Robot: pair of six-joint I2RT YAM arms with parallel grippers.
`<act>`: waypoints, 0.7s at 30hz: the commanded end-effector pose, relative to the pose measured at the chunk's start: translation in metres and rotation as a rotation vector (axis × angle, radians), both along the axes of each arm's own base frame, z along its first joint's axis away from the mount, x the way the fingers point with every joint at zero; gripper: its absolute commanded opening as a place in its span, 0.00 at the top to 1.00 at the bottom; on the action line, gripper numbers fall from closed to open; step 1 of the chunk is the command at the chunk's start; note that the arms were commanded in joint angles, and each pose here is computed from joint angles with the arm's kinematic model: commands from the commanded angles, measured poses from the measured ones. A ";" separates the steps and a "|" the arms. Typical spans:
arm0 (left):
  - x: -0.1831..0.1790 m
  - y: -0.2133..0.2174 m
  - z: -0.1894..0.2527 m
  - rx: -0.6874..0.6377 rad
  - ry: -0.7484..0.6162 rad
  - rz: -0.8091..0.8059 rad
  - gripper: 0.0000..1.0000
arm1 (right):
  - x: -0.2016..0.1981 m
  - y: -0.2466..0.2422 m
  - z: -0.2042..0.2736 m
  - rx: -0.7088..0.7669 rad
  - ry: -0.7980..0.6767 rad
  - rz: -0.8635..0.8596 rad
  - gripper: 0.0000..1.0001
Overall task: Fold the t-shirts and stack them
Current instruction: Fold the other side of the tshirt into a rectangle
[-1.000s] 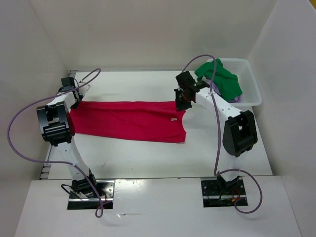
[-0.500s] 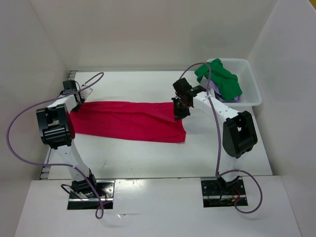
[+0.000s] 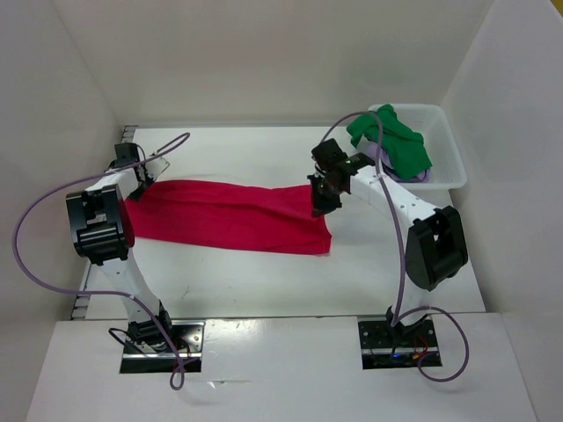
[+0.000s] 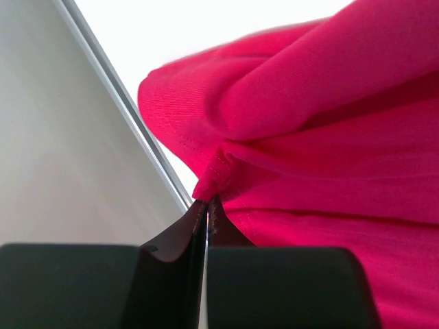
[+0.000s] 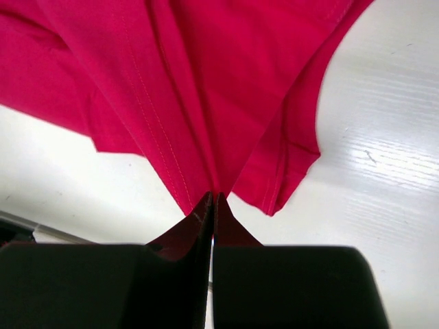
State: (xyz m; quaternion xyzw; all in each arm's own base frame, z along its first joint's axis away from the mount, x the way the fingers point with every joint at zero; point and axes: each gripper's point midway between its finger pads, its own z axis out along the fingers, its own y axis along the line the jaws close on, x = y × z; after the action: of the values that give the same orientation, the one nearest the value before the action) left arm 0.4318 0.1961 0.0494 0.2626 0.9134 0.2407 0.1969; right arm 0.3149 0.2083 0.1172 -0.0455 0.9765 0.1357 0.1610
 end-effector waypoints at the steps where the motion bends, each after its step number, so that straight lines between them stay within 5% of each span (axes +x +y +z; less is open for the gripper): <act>1: -0.009 0.003 -0.007 0.024 0.049 -0.015 1.00 | -0.025 0.003 0.002 0.013 0.033 0.031 1.00; 7: -0.024 -0.002 -0.033 0.002 0.122 -0.017 1.00 | -0.035 0.007 -0.015 0.025 0.075 0.043 1.00; 14: -0.036 0.009 -0.026 -0.035 0.124 0.072 0.74 | -0.033 0.014 -0.022 0.050 0.090 0.064 1.00; 17: -0.037 0.019 -0.012 -0.066 0.080 0.132 0.74 | -0.032 0.012 -0.026 0.034 0.088 0.077 1.00; 21: -0.037 0.027 -0.001 -0.060 0.037 0.166 0.90 | -0.032 0.004 -0.023 0.000 0.063 0.061 1.00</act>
State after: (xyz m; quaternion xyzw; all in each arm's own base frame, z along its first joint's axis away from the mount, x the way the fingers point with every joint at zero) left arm 0.3946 0.2150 0.0265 0.2140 0.9415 0.2143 0.1480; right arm 0.2808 0.2134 0.0920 -0.0618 0.9809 0.1486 0.1088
